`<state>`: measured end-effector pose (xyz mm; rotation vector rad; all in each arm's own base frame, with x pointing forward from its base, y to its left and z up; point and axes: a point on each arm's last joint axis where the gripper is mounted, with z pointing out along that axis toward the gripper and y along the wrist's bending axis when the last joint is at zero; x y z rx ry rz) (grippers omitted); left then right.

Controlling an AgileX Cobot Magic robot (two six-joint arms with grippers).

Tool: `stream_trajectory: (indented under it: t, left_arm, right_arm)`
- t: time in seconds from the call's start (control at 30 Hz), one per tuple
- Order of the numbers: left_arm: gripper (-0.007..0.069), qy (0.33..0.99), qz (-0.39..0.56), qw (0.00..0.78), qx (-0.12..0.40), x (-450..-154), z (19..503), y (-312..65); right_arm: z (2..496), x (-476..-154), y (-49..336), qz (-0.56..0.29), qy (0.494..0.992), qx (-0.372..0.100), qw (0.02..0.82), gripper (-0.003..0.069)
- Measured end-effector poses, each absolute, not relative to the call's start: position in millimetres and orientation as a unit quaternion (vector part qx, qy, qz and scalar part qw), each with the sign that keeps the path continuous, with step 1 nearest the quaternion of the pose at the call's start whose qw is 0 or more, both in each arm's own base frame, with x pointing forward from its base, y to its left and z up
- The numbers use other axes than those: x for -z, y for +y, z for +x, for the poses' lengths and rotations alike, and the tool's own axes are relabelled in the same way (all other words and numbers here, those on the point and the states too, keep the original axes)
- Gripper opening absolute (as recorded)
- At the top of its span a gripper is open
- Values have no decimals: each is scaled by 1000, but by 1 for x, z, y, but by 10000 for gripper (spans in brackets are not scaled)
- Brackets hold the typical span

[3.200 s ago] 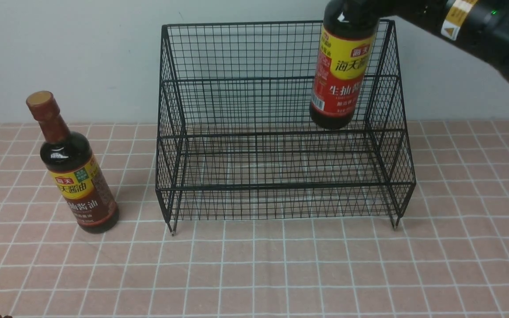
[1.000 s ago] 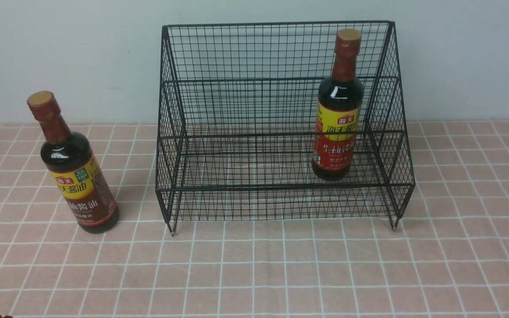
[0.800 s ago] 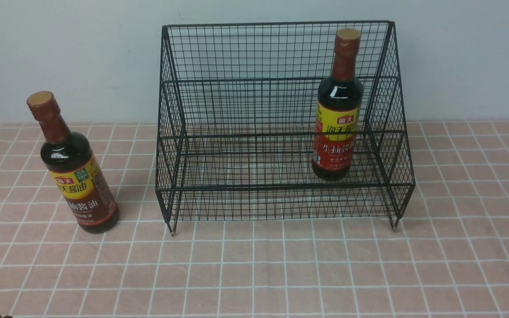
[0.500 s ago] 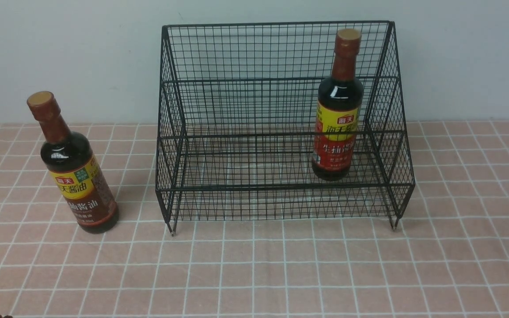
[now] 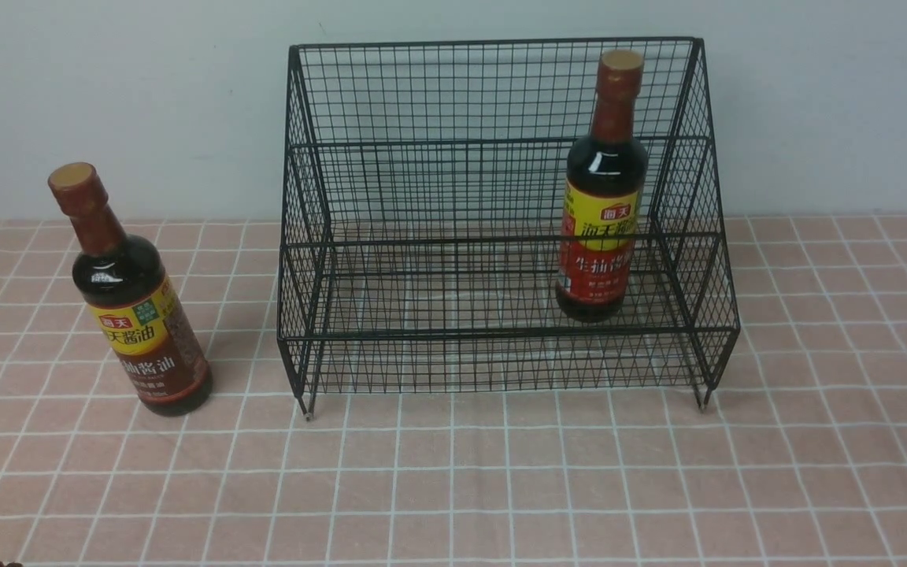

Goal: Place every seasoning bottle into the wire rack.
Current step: Use the left arm to grab the condiment bottle closest to it

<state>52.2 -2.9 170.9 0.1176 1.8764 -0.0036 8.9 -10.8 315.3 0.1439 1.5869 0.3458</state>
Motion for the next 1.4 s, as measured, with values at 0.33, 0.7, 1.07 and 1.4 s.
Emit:
stream_trajectory:
  t: [0.33, 0.7, 1.07, 1.4]
  left_arm:
    - [7, 806, 51, 590, 2, -171, 52, -3]
    - [7, 806, 51, 590, 2, -171, 52, -3]
    - [7, 806, 51, 590, 2, -171, 52, -3]
    - [7, 806, 51, 590, 2, -171, 52, -3]
  right_arm:
    - [19, -309, 5, -56, 654, -137, 742, -13]
    - [43, -251, 6, -17, 699, -64, 712, -13]
    - [55, -182, -1, 22, 774, 2, 633, -14]
    - [55, -182, -2, 18, 774, 5, 633, -14]
